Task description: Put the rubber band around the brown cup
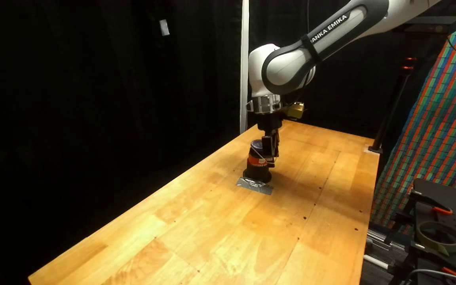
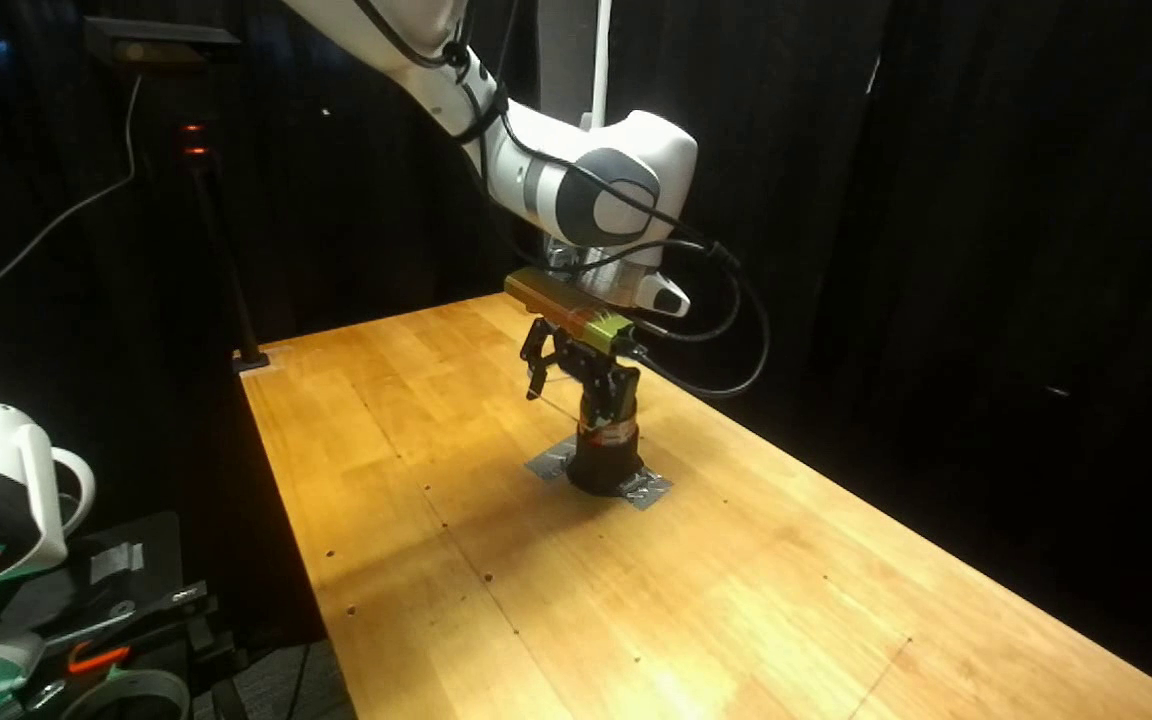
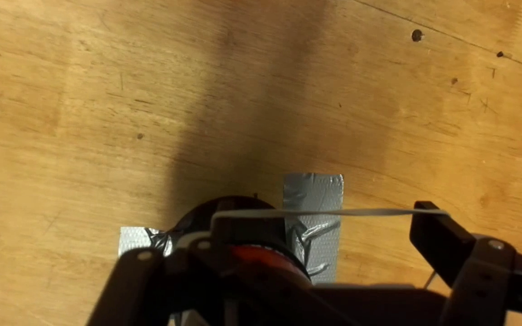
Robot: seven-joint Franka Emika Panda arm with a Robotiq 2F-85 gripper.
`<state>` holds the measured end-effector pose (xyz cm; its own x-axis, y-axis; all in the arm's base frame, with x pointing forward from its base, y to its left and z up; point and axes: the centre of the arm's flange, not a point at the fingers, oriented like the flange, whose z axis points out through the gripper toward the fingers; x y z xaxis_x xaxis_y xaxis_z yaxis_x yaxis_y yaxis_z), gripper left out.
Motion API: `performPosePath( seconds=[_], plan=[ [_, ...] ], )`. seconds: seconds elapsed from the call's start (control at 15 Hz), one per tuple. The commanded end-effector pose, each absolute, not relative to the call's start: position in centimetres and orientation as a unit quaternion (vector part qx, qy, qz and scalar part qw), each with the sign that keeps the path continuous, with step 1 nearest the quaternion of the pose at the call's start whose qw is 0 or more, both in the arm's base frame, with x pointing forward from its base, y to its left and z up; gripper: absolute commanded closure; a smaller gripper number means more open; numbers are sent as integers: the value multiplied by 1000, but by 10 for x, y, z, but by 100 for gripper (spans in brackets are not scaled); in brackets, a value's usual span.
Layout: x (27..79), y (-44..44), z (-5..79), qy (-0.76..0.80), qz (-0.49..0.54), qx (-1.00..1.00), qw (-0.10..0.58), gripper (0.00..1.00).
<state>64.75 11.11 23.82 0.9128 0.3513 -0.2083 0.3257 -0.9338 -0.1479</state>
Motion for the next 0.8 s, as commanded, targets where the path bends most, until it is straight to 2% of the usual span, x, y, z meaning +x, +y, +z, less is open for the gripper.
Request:
performPosePath(
  seconds=[0.0, 0.33, 0.4, 0.47, 0.53, 0.73],
  plan=[
    [645, 116, 227, -166, 118, -978, 35, 0],
    [647, 112, 230, -150, 95, -984, 18, 0],
    [645, 108, 234, -150, 87, -985, 20, 25],
    [645, 107, 236, -150, 83, -985, 21, 26],
    [641, 102, 242, -148, 77, -986, 27, 32],
    [628, 87, 254, -145, 62, -987, 31, 58]
  ],
)
